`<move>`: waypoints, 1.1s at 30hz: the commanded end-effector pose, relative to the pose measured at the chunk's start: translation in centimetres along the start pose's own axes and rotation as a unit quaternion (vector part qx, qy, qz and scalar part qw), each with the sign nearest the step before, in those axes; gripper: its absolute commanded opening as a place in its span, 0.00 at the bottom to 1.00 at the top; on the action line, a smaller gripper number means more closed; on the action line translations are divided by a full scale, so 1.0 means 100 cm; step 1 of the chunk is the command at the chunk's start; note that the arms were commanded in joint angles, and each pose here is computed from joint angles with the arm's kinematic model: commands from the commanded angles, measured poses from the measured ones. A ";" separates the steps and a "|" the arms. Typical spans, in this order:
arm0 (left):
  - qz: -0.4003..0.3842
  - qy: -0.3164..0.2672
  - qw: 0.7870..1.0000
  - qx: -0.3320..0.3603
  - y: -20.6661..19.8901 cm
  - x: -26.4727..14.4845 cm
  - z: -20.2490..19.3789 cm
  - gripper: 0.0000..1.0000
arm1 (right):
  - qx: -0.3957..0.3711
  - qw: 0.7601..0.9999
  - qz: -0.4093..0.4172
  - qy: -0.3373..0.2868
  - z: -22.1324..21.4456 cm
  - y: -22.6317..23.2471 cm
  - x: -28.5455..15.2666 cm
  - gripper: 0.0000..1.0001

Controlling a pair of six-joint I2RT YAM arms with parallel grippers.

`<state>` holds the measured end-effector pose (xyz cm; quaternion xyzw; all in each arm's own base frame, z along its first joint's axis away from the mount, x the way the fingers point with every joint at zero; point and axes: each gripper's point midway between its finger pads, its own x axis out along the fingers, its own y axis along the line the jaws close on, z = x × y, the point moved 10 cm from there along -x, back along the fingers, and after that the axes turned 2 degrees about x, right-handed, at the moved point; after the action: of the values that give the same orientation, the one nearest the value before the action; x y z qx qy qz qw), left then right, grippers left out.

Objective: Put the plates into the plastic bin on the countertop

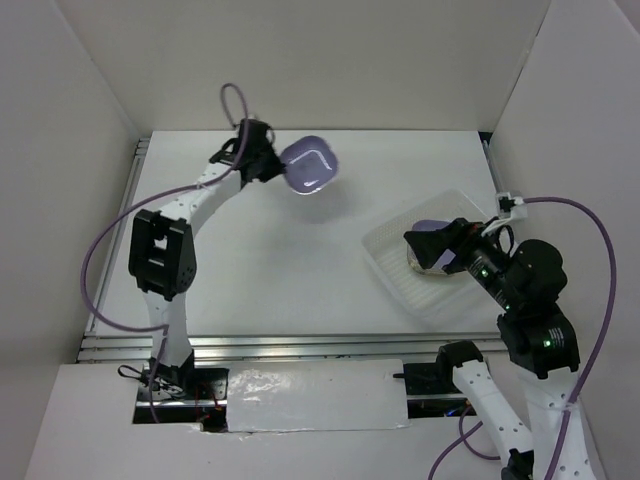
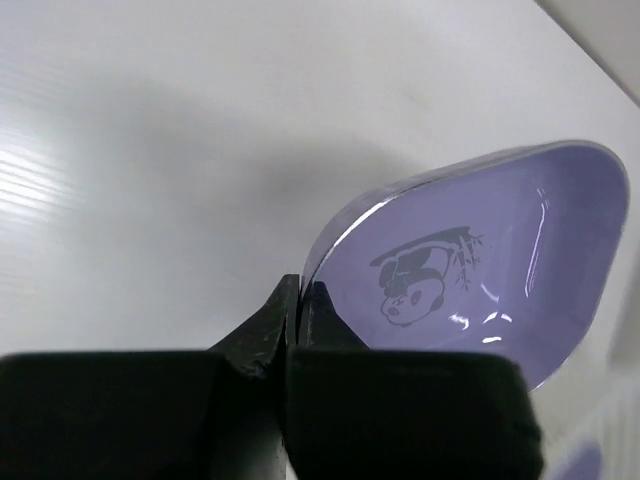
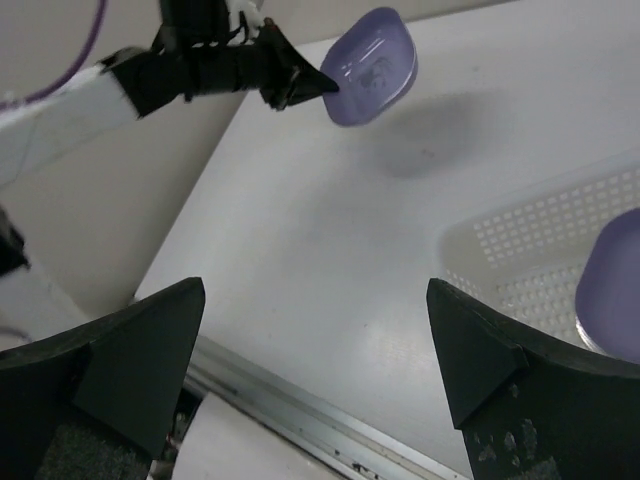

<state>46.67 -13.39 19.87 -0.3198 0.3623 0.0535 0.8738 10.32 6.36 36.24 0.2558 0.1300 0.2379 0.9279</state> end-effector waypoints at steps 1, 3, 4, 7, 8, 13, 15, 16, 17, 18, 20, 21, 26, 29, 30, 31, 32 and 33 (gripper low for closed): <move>-0.135 0.003 0.974 0.179 -0.107 -0.100 -0.058 0.00 | 0.030 0.993 -0.079 -0.084 0.021 0.007 -0.022 1.00; -0.126 -0.004 0.968 0.216 -0.125 -0.115 -0.081 0.00 | 0.044 0.987 -0.102 -0.117 0.024 0.008 -0.034 1.00; -0.137 0.011 0.959 0.248 -0.143 -0.126 -0.106 0.00 | 0.048 0.983 -0.111 -0.137 0.023 0.009 -0.044 1.00; -0.166 0.032 0.941 0.294 -0.173 -0.127 -0.142 0.00 | 0.052 0.977 -0.125 -0.163 0.025 0.014 -0.065 1.00; -0.173 0.044 0.935 0.305 -0.179 -0.126 -0.152 0.00 | 0.052 0.976 -0.123 -0.174 0.029 0.020 -0.074 1.00; -0.198 0.058 0.911 0.356 -0.212 -0.104 -0.208 0.00 | 0.048 0.967 -0.132 -0.214 0.031 0.030 -0.110 1.00; -0.207 0.065 0.910 0.354 -0.217 -0.095 -0.220 0.00 | 0.045 0.962 -0.134 -0.234 0.033 0.034 -0.123 1.00; -0.211 0.064 0.911 0.349 -0.219 -0.093 -0.222 0.00 | 0.044 0.962 -0.134 -0.234 0.032 0.036 -0.128 1.00; -0.212 0.063 0.912 0.344 -0.219 -0.090 -0.224 0.00 | 0.043 0.962 -0.134 -0.234 0.032 0.036 -0.130 1.00; -0.216 0.061 0.914 0.337 -0.221 -0.085 -0.227 0.00 | 0.042 0.963 -0.136 -0.229 0.032 0.036 -0.130 1.00; -0.227 0.061 0.916 0.325 -0.225 -0.080 -0.227 0.00 | 0.040 0.965 -0.138 -0.222 0.030 0.036 -0.131 1.00; -0.230 0.069 0.917 0.318 -0.226 -0.073 -0.233 0.00 | 0.040 0.965 -0.137 -0.220 0.030 0.036 -0.130 1.00; -0.273 0.075 0.914 0.292 -0.242 -0.077 -0.238 0.01 | 0.043 0.966 -0.132 -0.217 0.025 0.034 -0.128 1.00; -0.290 0.074 0.912 0.281 -0.250 -0.085 -0.240 0.09 | 0.043 0.967 -0.133 -0.215 0.025 0.034 -0.127 1.00; -0.295 0.073 0.912 0.276 -0.253 -0.089 -0.240 0.11 | 0.044 0.967 -0.133 -0.214 0.026 0.034 -0.127 1.00; -0.298 0.076 0.911 0.276 -0.254 -0.091 -0.242 0.14 | 0.043 0.967 -0.131 -0.214 0.025 0.034 -0.127 1.00; -0.305 0.078 0.909 0.273 -0.256 -0.092 -0.242 0.16 | 0.042 0.967 -0.130 -0.214 0.026 0.034 -0.127 1.00; -0.308 0.079 0.909 0.271 -0.257 -0.094 -0.242 0.22 | 0.042 0.967 -0.128 -0.214 0.026 0.035 -0.128 1.00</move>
<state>34.22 -45.55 23.57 -0.1276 0.3485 -0.3058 0.8768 -0.78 1.49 41.86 0.3213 -0.0311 0.0475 0.9453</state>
